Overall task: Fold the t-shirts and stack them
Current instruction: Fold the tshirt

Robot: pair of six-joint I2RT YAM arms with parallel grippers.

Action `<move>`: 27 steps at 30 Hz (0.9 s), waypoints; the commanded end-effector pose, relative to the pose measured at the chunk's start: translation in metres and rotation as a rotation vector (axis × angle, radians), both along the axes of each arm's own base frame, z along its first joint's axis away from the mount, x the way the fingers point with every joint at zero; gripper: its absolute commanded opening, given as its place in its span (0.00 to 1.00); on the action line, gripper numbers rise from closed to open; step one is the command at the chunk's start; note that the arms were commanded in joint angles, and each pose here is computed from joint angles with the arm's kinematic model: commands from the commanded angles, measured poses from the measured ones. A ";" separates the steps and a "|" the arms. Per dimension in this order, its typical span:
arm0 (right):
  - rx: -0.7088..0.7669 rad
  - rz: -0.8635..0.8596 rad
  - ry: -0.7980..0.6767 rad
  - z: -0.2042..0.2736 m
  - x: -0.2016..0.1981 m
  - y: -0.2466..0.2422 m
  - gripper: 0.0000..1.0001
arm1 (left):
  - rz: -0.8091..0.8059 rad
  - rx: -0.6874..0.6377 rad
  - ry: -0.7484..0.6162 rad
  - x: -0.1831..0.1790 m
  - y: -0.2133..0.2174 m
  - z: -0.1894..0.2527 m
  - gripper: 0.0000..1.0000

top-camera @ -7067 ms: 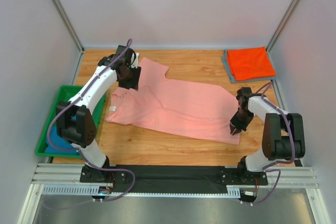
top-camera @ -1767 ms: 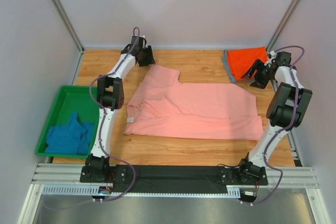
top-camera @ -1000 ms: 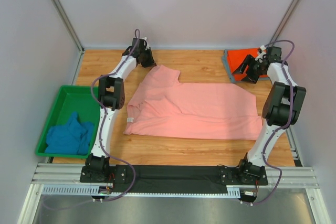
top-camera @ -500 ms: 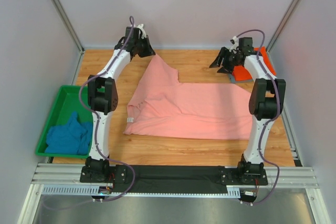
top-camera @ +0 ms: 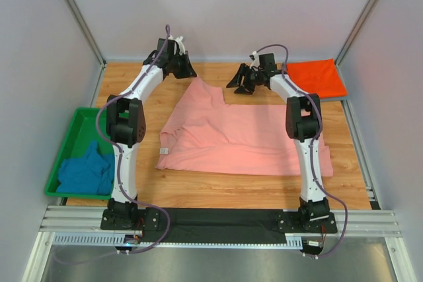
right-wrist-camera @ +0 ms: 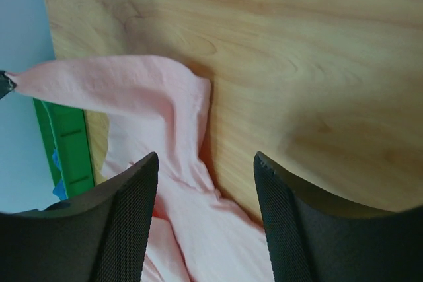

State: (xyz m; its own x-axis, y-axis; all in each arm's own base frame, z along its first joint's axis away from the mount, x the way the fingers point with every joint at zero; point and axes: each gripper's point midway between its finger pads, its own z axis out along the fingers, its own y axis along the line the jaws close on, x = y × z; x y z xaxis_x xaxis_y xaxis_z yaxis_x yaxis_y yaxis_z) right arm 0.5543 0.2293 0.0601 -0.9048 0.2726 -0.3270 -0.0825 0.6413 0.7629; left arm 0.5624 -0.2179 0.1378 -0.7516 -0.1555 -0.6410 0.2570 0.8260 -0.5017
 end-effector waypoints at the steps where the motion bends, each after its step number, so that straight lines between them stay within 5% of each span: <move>1: 0.069 0.005 -0.070 0.013 0.025 0.020 0.61 | -0.054 -0.015 -0.070 -0.003 -0.006 0.029 0.00; 23: -0.036 -0.035 -0.066 -0.036 0.038 0.055 0.45 | -0.068 -0.011 -0.051 -0.004 -0.007 0.022 0.00; 27: -0.038 -0.031 -0.063 -0.038 0.036 0.058 0.35 | -0.066 -0.006 -0.062 -0.004 -0.006 0.027 0.00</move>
State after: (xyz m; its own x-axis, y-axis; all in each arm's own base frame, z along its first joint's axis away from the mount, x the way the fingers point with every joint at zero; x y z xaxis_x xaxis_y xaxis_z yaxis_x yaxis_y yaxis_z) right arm 0.5884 0.2833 0.0362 -0.8734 0.2872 -0.3932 -0.1207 0.6546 0.7463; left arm 0.5569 -0.2210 0.1369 -0.7618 -0.1306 -0.6345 0.2833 0.8137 -0.5076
